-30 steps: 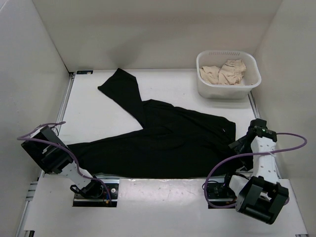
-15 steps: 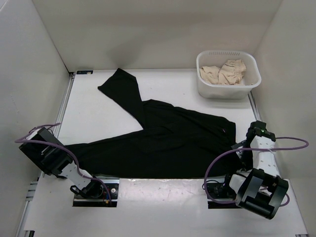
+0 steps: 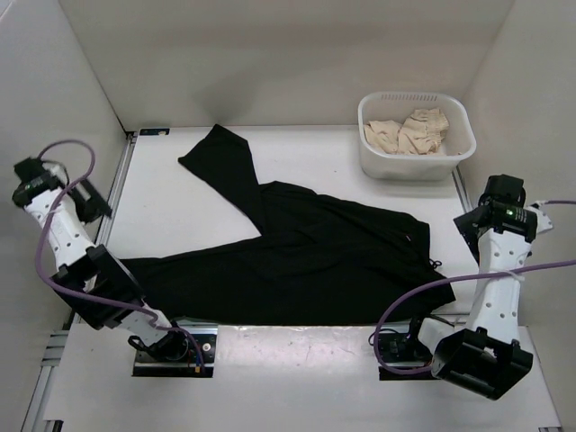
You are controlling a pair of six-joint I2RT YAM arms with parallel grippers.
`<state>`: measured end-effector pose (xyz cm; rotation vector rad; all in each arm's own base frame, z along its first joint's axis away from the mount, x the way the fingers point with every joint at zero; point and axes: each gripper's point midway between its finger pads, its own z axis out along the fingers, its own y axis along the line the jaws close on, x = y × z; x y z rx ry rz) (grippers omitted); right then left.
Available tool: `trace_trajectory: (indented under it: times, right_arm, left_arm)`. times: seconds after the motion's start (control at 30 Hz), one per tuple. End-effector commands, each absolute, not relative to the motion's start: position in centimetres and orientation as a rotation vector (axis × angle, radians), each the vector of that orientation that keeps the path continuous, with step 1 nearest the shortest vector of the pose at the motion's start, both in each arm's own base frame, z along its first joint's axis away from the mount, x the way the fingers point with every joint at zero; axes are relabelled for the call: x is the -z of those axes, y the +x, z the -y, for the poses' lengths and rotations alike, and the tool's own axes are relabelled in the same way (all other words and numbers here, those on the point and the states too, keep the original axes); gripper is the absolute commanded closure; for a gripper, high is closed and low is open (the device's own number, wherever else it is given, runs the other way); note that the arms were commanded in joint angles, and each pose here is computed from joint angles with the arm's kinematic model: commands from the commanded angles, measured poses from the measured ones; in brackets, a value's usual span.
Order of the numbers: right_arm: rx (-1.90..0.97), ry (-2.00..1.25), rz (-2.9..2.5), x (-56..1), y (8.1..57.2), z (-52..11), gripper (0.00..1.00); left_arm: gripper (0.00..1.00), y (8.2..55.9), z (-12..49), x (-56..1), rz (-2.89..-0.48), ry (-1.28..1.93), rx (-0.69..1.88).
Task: Fold and stack the trousers
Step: Flatten the trousers out
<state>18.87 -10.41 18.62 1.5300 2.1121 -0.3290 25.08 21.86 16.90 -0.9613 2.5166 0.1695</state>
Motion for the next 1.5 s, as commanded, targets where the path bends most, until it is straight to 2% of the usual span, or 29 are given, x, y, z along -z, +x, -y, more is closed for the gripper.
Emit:
trace_trajectory:
  times: [0.0, 0.07, 0.1, 0.13, 0.17, 0.2, 0.23, 0.27, 0.3, 0.37, 0.5, 0.6, 0.8, 0.83, 0.9, 0.93, 1.0, 1.07, 1.1, 1.17, 1.2, 1.27, 1.33, 1.4, 1.43, 1.47]
  right_arm:
    - [0.271, 1.389, -2.151, -19.7, 21.7, 10.1, 0.06]
    - [0.196, 1.312, -2.160, -19.8, 24.5, 9.6, 0.06]
    - [0.124, 1.297, -2.173, -19.6, 25.5, 8.9, 0.07]
    - [0.079, 1.276, -2.178, -19.2, 27.3, 8.6, 0.09]
    - [0.039, 1.262, -2.205, -18.4, 28.1, 8.0, 0.09]
    - [0.000, 1.268, -2.208, -18.0, 29.0, 7.7, 0.11]
    - [-0.020, 1.273, -2.249, -16.7, 29.9, 7.1, 0.11]
    - [-0.053, 1.245, -2.271, -16.1, 30.9, 6.3, 0.12]
    - [-0.060, 1.249, -2.271, -16.0, 31.7, 6.1, 0.12]
    - [-0.069, 1.264, -2.307, -14.9, 33.3, 5.9, 0.12]
    - [-0.080, 1.317, -2.369, -12.0, 35.3, 5.8, 0.12]
    - [-0.094, 1.373, -2.424, -9.7, 35.7, 5.4, 0.12]
    - [-0.126, 1.440, -2.504, -5.8, 36.1, 4.5, 0.12]
    - [-0.127, 1.446, -2.510, -5.4, 36.4, 4.2, 0.12]
    - [-0.110, 1.466, -2.544, -4.0, 36.5, 4.3, 0.15]
    - [-0.074, 1.472, -2.549, -3.4, 36.4, 4.6, 0.18]
    - [-0.018, 1.473, -2.570, -2.6, 35.8, 5.1, 0.35]
    - [0.059, 1.476, -2.565, -2.3, 35.7, 5.9, 0.52]
    - [0.083, 1.463, -2.569, -2.2, 35.8, 6.3, 0.67]
    - [0.119, 1.453, -2.576, -2.1, 35.4, 6.6, 0.77]
    - [0.133, 1.440, -2.580, -2.1, 35.4, 6.8, 0.85]
    - [0.159, 1.455, -2.578, -2.1, 35.0, 7.3, 0.89]
    - [0.180, 1.468, -2.567, -2.1, 34.7, 8.2, 0.89]
    - [0.191, 1.452, -2.560, -2.3, 34.7, 8.4, 0.89]
    - [0.194, 1.425, -2.576, -2.3, 34.7, 8.5, 0.87]
    - [0.191, 1.410, -2.573, -2.6, 34.7, 8.5, 0.84]
  left_arm:
    - [0.00, 31.2, -15.4, -18.8, -2.512, -0.684, 0.166]
    - [0.00, 35.5, -13.2, -20.6, -2.464, -0.525, 0.274]
    - [0.00, 38.4, -10.7, -19.0, -2.512, -0.423, 0.321]
    - [0.00, 41.1, -10.1, -20.3, -2.480, -0.348, 0.292]
    - [0.00, 42.9, -8.9, -19.8, -2.496, -0.296, 0.285]
    - [0.00, 45.3, -5.9, -16.6, -2.575, -0.212, 0.302]
    - [0.00, 48.2, -5.9, -17.8, -2.525, -0.169, 0.211]
    - [0.00, 49.7, -4.9, -17.0, -2.532, -0.135, 0.184]
    - [0.00, 51.6, -4.2, -13.5, -2.583, -0.118, 0.156]
    - [0.00, 55.8, -2.6, -13.7, -2.497, -0.057, 0.043]
    - [0.00, 60.4, -2.8, -9.9, -2.406, -0.064, -0.092]
    - [0.00, 61.7, -4.0, -6.5, -2.417, -0.093, -0.172]
    - [0.00, 58.5, -4.6, 0.9, -2.581, -0.097, -0.267]
    - [0.05, 57.9, -4.6, 1.7, -2.604, -0.095, -0.269]
    - [0.28, 56.6, -4.8, 3.2, -2.648, -0.095, -0.294]
    - [0.53, 55.3, -5.0, 4.1, -2.684, -0.094, -0.312]
    - [0.86, 54.0, -5.6, 3.8, -2.700, -0.102, -0.365]
    - [0.86, 51.0, -6.7, 4.9, -2.766, -0.114, -0.424]
    - [0.86, 50.2, -7.8, 3.3, -2.752, -0.143, -0.450]
    - [0.86, 46.0, -9.4, 4.0, -2.827, -0.175, -0.504]
    - [0.86, 45.2, -10.4, 1.9, -2.801, -0.209, -0.529]
    - [0.86, 40.8, -12.9, 2.3, -2.862, -0.278, -0.606]
    - [0.86, 38.2, -14.8, 0.9, -2.862, -0.342, -0.668]
    - [0.79, 34.9, -15.3, 1.3, -2.928, -0.362, -0.712]
    - [0.73, 33.6, -15.4, 0.7, -2.957, -0.369, -0.715]
    - [0.49, 32.7, -15.2, 0.7, -2.991, -0.378, -0.676]
